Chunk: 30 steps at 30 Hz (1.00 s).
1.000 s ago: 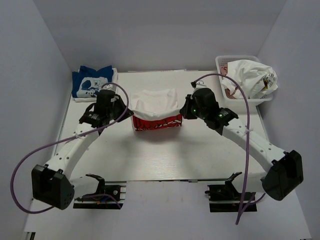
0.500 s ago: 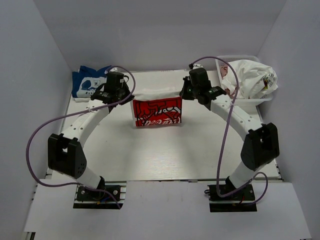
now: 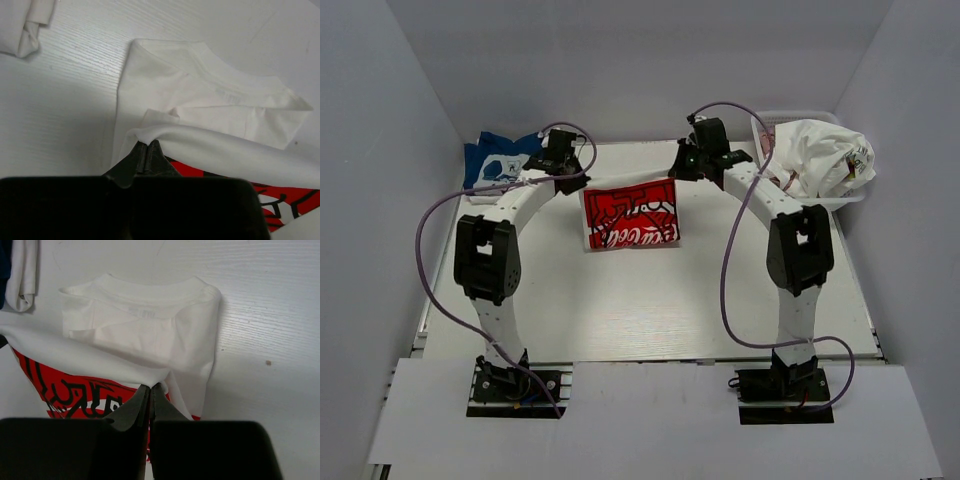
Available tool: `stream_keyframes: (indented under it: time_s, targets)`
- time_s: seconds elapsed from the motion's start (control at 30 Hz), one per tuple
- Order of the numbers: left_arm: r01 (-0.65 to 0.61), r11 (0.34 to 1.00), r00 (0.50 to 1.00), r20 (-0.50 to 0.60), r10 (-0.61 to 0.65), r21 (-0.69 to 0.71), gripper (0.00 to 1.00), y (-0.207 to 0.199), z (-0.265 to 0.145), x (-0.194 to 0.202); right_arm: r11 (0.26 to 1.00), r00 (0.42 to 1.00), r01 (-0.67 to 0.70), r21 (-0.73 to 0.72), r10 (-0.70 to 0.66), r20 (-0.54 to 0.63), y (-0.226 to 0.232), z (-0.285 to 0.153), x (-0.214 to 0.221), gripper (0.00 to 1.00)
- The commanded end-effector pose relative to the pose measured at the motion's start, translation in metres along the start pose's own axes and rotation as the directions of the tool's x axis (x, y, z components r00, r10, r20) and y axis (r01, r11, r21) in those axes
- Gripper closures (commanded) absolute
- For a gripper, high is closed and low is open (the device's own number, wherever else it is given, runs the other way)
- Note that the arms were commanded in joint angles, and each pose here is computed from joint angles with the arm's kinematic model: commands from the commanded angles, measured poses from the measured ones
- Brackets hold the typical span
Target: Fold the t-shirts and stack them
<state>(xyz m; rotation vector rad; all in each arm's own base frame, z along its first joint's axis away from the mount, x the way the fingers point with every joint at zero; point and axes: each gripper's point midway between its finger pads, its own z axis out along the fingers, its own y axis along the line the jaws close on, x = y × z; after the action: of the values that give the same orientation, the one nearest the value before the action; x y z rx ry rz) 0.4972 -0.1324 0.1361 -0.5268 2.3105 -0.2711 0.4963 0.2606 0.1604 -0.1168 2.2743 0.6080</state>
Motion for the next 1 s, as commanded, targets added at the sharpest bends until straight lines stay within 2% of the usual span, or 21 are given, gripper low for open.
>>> stream_keyframes:
  time_s: [0.0,0.07,0.1,0.13,0.17,0.2,0.23,0.3,0.37,0.4,0.5,0.6,0.63,0.7,0.83,0.97]
  targets:
    - [-0.005,1.000,0.998,0.067,0.004,0.006,1.00,-0.001,0.012,-0.024,0.999,0.999,0.001,-0.054,0.001,0.041,-0.001,0.022,-0.023,1.00]
    - [-0.014,0.999,0.997,0.078,0.011,0.031,0.88,-0.007,0.030,-0.030,0.999,0.999,-0.025,-0.038,0.027,0.047,-0.008,0.033,-0.024,1.00]
    - [-0.045,0.998,0.997,0.069,0.042,0.040,0.70,-0.009,0.035,-0.029,0.999,0.998,-0.029,-0.038,0.031,0.055,-0.017,0.052,-0.022,0.99]
    - [-0.044,0.998,0.996,0.077,0.041,0.046,0.46,-0.015,0.046,-0.034,0.998,0.995,-0.040,-0.055,0.044,0.086,-0.013,0.054,-0.036,0.81]
    - [-0.057,0.998,0.997,0.063,0.054,0.036,0.30,-0.014,0.050,-0.033,0.995,0.995,-0.049,-0.088,0.056,0.084,-0.012,0.061,-0.041,0.57]
    - [-0.075,0.997,0.995,0.067,0.073,0.028,0.04,-0.011,0.053,-0.039,0.994,0.996,-0.063,-0.084,0.069,0.064,-0.015,0.070,-0.035,0.17]
    - [-0.083,0.996,0.993,0.087,0.080,0.027,0.00,-0.014,0.052,-0.048,0.993,0.994,-0.067,-0.100,0.075,0.077,-0.011,0.069,-0.044,0.10]
    - [-0.118,0.993,0.991,0.071,0.117,0.014,0.00,-0.011,0.050,-0.046,0.988,0.993,-0.071,-0.135,0.083,0.082,-0.001,0.060,-0.050,0.10]
    - [-0.120,0.993,0.991,0.057,0.120,0.007,0.00,-0.006,0.043,-0.041,0.990,0.994,-0.066,-0.128,0.076,0.075,-0.004,0.050,-0.039,0.10]
    - [-0.128,0.991,0.990,0.068,0.126,0.028,0.00,-0.009,0.027,-0.044,0.987,0.994,-0.051,-0.150,0.065,0.090,0.006,0.044,-0.038,0.10]
    - [-0.135,0.990,0.991,-0.015,0.136,0.036,0.00,0.011,0.023,-0.003,0.983,0.995,-0.028,-0.183,0.045,0.094,0.015,0.000,-0.023,0.10]
    - [-0.140,0.986,0.989,-0.035,0.143,0.088,0.00,0.010,0.003,0.014,0.979,0.997,0.029,-0.201,-0.015,0.071,0.018,-0.018,0.006,0.10]
    - [-0.149,0.984,0.986,-0.063,0.155,0.095,0.00,0.014,0.005,0.034,0.973,0.996,0.061,-0.225,-0.044,0.081,0.028,-0.026,0.007,0.10]
    - [-0.148,0.983,0.982,-0.102,0.159,0.107,0.00,0.022,0.003,0.052,0.958,0.994,0.110,-0.263,-0.101,0.046,0.035,-0.031,0.025,0.10]
    - [-0.135,0.984,0.981,-0.127,0.150,0.121,0.00,0.023,0.004,0.062,0.939,0.989,0.136,-0.316,-0.145,-0.004,0.054,-0.031,0.049,0.10]
    - [-0.137,0.986,0.974,-0.167,0.152,0.099,0.04,0.031,0.018,0.076,0.925,0.990,0.131,-0.356,-0.144,-0.010,0.058,-0.005,0.060,0.10]
